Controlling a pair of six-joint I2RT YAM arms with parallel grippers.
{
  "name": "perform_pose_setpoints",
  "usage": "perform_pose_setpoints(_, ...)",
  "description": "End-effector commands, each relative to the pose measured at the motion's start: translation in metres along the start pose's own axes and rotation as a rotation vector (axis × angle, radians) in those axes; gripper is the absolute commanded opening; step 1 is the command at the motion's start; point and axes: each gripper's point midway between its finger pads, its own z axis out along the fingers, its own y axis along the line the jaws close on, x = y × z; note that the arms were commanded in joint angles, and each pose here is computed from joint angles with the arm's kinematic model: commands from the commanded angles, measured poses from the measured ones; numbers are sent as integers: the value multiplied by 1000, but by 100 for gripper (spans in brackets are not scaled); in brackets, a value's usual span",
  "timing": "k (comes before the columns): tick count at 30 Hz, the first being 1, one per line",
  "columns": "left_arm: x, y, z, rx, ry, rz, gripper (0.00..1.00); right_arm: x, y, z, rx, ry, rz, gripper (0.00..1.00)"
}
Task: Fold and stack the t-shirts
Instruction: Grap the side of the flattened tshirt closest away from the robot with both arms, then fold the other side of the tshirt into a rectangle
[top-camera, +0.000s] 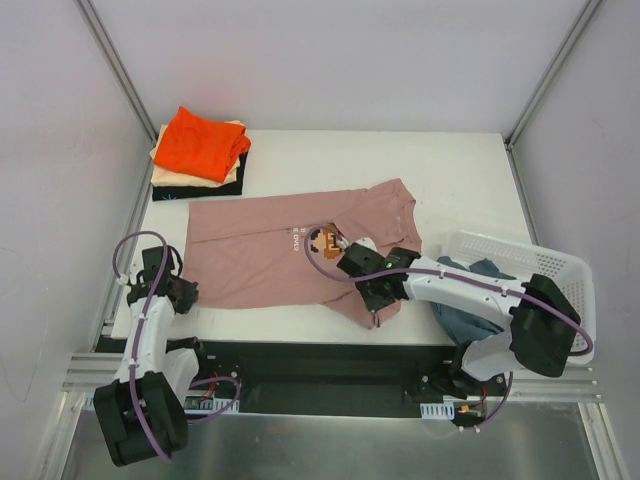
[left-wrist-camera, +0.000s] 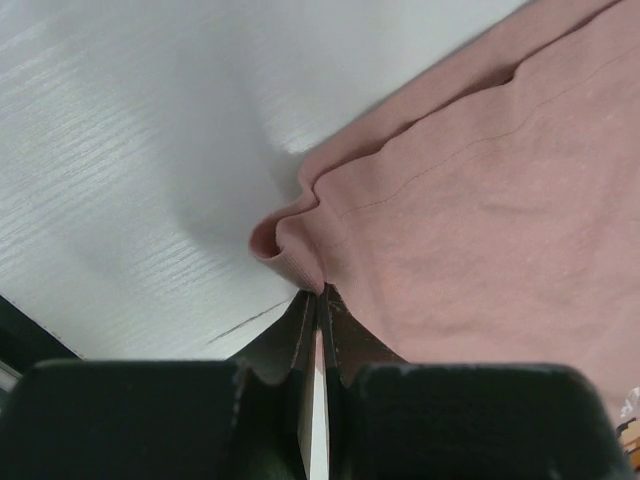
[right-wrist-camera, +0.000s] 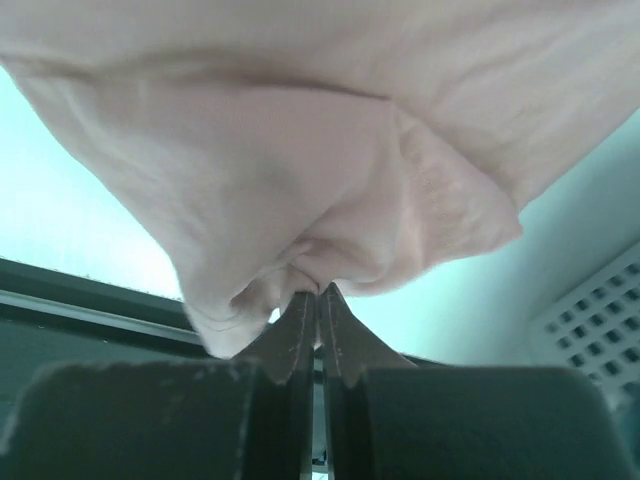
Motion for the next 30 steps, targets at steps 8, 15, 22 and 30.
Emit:
perform_pose_setpoints(8, -36, -43, -17, 84, -68, -51, 0, -97, -43, -31, 24, -149, 5, 1)
perform_pose_setpoints(15, -44, -68, -9, 109, -26, -54, 0, -150, -62, -31, 60, -196, 30, 1)
perform_pose_setpoints(22, -52, -85, 1, 102, 4, -66, 0, -201, -87, -31, 78, -256, 117, 1)
perform_pose_setpoints(30, -69, -107, 14, 73, 15, -84, 0, -238, -114, -14, 93, -262, 152, 1)
